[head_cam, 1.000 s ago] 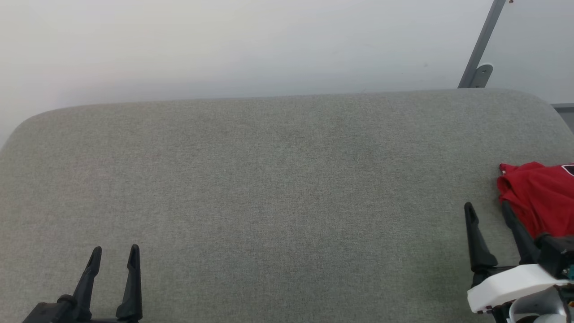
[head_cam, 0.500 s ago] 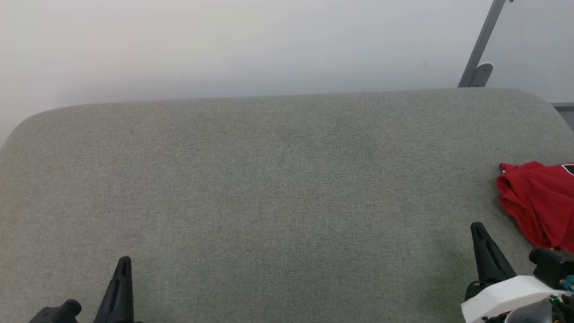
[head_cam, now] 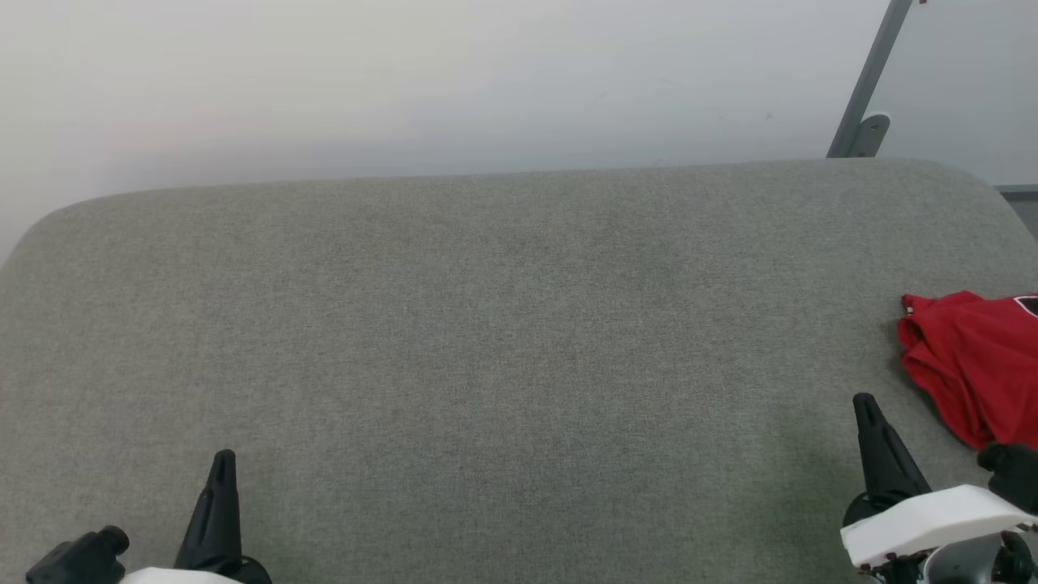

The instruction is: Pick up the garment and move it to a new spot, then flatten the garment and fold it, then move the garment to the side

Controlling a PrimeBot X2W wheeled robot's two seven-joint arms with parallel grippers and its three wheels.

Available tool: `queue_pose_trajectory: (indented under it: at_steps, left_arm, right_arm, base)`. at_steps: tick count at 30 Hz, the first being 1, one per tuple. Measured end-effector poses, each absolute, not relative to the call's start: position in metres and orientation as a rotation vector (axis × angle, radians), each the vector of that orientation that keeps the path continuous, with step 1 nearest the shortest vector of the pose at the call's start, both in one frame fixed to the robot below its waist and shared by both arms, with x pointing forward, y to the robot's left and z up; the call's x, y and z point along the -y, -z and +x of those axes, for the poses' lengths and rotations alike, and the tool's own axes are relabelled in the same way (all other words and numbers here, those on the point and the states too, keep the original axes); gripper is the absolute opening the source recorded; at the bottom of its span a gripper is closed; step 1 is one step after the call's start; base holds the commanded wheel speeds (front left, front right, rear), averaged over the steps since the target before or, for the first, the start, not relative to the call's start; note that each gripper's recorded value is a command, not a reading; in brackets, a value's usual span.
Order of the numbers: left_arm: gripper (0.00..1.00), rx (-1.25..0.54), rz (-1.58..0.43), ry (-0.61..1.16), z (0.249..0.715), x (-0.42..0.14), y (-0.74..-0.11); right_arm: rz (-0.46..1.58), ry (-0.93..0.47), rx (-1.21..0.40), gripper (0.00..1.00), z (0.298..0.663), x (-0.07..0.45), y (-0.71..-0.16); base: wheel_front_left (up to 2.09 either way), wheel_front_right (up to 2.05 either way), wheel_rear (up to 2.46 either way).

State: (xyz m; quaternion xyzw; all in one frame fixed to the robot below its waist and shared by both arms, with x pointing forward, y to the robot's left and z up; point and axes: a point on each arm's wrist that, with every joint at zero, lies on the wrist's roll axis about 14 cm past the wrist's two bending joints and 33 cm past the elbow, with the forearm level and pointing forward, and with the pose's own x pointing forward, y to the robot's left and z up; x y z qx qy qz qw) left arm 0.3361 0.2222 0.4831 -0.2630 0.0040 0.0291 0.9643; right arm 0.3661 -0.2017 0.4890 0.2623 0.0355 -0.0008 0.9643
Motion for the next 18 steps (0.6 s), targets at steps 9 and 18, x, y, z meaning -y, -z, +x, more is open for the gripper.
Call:
queue_pose_trajectory:
  at_steps: [9,18]
  left_arm:
    - [0.00,-0.011,-0.669,-0.072,0.343,-0.221,-0.484]
    - [0.00,-0.012,-0.789,-0.080,0.349,-0.221,-0.485]
  right_arm:
    - [0.666,0.016,-0.072,0.00,0.368,0.203,-0.489]
    - [0.788,0.023,-0.067,0.00,0.371,0.203,-0.490]
  base:
    - [0.00,0.00,0.00]
    - [0.00,0.00,0.00]
